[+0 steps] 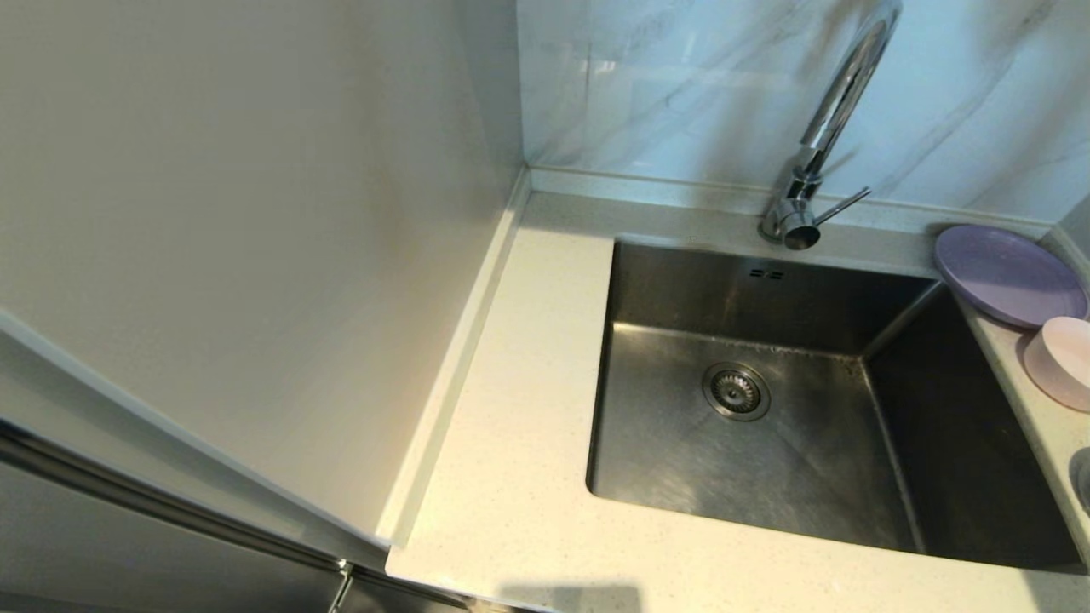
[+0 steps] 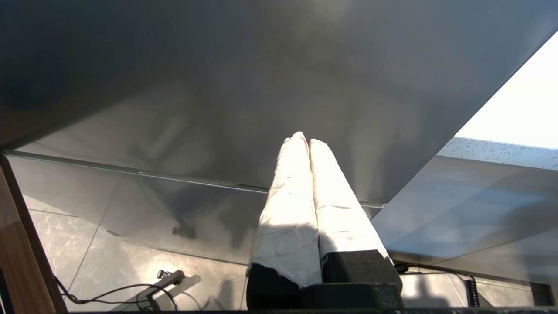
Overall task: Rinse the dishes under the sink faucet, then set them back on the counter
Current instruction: Turn on the faucet
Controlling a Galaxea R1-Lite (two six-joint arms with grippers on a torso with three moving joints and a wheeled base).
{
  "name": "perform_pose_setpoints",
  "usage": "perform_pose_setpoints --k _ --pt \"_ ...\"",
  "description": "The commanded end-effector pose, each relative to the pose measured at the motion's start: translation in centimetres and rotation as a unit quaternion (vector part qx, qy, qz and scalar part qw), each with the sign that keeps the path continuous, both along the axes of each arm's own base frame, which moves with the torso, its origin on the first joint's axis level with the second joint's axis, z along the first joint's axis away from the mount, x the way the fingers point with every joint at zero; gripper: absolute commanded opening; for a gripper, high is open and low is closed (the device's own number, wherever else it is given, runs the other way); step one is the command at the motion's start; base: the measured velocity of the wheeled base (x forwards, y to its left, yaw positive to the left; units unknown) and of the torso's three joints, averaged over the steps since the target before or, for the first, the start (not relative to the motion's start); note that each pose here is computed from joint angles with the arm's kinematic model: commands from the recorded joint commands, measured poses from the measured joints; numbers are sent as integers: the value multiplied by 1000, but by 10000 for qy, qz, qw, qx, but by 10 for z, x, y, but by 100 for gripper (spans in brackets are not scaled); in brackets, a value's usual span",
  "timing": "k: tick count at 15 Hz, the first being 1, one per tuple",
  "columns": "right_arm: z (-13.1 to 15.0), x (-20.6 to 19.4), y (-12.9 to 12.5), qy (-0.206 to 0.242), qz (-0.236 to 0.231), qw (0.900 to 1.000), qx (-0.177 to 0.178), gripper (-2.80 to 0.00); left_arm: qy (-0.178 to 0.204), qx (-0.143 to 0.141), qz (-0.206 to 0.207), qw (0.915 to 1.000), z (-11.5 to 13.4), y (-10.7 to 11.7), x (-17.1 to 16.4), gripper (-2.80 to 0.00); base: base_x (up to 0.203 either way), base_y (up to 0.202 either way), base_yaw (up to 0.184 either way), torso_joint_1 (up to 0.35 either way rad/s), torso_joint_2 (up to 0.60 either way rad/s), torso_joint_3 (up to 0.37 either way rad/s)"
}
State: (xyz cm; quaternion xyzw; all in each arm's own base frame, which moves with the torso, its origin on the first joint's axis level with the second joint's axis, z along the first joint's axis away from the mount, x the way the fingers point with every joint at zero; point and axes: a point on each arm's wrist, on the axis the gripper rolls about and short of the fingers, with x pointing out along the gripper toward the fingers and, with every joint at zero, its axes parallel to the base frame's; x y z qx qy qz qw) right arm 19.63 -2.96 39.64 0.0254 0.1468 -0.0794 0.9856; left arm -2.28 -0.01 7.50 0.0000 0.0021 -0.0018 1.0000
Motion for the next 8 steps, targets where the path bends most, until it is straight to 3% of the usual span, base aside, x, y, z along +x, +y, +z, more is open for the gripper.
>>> perform_pose_setpoints --k 1,6,8 --pt "-27 51 -30 580 -303 9975 284 -280 2 0 3 10000 0 0 0 -280 0 0 0 0 0 0" --pt "-78 96 -100 1175 -586 9807 1447 -280 2 0 3 10000 0 0 0 -280 0 0 0 0 0 0" --pt "-100 108 -134 1246 -356 9723 1944 -280 2 0 3 10000 0 0 0 -280 0 0 0 0 0 0"
